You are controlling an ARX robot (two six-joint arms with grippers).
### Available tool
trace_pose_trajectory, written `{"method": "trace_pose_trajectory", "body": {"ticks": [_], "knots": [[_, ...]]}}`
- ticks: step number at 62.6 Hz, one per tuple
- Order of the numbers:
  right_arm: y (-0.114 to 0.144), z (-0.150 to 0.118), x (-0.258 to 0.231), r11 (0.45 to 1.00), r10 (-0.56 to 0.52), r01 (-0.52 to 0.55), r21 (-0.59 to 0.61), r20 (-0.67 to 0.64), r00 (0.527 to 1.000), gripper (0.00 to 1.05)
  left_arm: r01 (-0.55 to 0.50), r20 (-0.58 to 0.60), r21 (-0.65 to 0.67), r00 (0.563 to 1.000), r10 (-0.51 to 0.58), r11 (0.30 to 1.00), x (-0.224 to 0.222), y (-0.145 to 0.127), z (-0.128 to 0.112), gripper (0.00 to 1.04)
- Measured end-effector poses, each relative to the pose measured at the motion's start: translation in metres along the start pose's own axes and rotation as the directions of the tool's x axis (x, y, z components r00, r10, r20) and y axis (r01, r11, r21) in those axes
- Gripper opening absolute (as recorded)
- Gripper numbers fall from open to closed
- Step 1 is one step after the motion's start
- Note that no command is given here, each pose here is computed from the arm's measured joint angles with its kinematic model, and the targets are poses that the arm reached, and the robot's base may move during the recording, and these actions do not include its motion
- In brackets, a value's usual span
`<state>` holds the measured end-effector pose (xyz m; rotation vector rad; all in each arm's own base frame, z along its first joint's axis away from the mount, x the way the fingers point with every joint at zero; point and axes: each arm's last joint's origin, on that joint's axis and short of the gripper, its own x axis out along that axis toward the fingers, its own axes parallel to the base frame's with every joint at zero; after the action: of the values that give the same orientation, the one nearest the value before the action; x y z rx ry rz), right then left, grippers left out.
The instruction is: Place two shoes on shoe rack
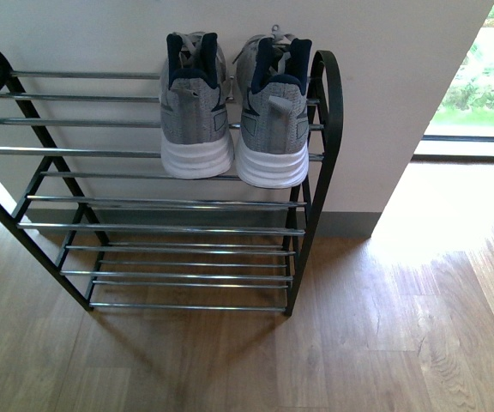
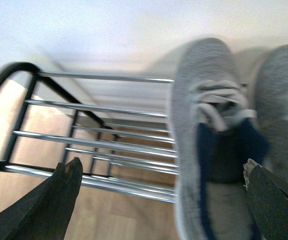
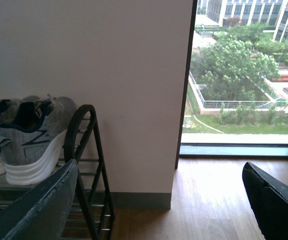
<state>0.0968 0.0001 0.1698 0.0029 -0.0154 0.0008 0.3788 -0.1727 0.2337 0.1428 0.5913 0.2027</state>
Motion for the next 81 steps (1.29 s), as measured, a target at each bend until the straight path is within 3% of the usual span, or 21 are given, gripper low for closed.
{"method": "trace_pose_trajectory", "body": {"ticks": [8,12,14,15,16,19,24,30,49,81], "knots": [[0.0,0.0,0.0,1.0,0.0,0.0,0.0,0.0,1.0,0.96,-0.201,0.107,-0.002,0.974,0.2,0.98,-0.028,0.04,-0.001,0.95],[0.0,0.0,0.0,1.0,0.0,0.0,0.0,0.0,1.0,0.96,-0.216,0.131,-0.008,0.968,0.216,0.976,-0.038,0.046,0.003,0.95],[0.0,0.0,0.0,1.0,0.001,-0.001,0.0,0.0,1.0,0.96,-0.171,0.158,-0.015,0.972,0.171,0.985,-0.039,0.048,0.003,0.93],[0.0,0.0,0.0,1.0,0.001,-0.001,0.0,0.0,1.0,0.96,-0.059,0.229,-0.051,0.971,0.069,0.997,-0.038,0.051,0.001,0.88],[0.0,0.0,0.0,1.0,0.0,0.0,0.0,0.0,1.0,0.96,-0.021,0.256,-0.056,0.966,0.035,0.998,-0.037,0.052,-0.001,0.86],[0.0,0.0,0.0,1.0,-0.002,0.002,0.0,0.0,1.0,0.96,0.127,0.374,-0.07,0.923,-0.093,0.989,-0.036,0.059,-0.014,0.77],[0.0,0.0,0.0,1.0,-0.002,0.002,0.0,0.0,1.0,0.96,0.228,0.484,-0.067,0.859,-0.168,0.971,-0.039,0.075,-0.038,0.65],[0.0,0.0,0.0,1.0,-0.002,0.002,0.0,0.0,1.0,0.96,0.247,0.565,-0.085,0.81,-0.158,0.965,-0.051,0.102,-0.063,0.47],[0.0,0.0,0.0,1.0,-0.002,0.002,0.0,0.0,1.0,0.96,0.245,0.555,-0.078,0.816,-0.162,0.966,-0.071,0.141,-0.119,0.01],[0.0,0.0,0.0,1.0,-0.002,0.002,0.0,0.0,1.0,0.96,0.242,0.558,-0.079,0.815,-0.158,0.967,-0.103,0.177,-0.177,0.01]]}}
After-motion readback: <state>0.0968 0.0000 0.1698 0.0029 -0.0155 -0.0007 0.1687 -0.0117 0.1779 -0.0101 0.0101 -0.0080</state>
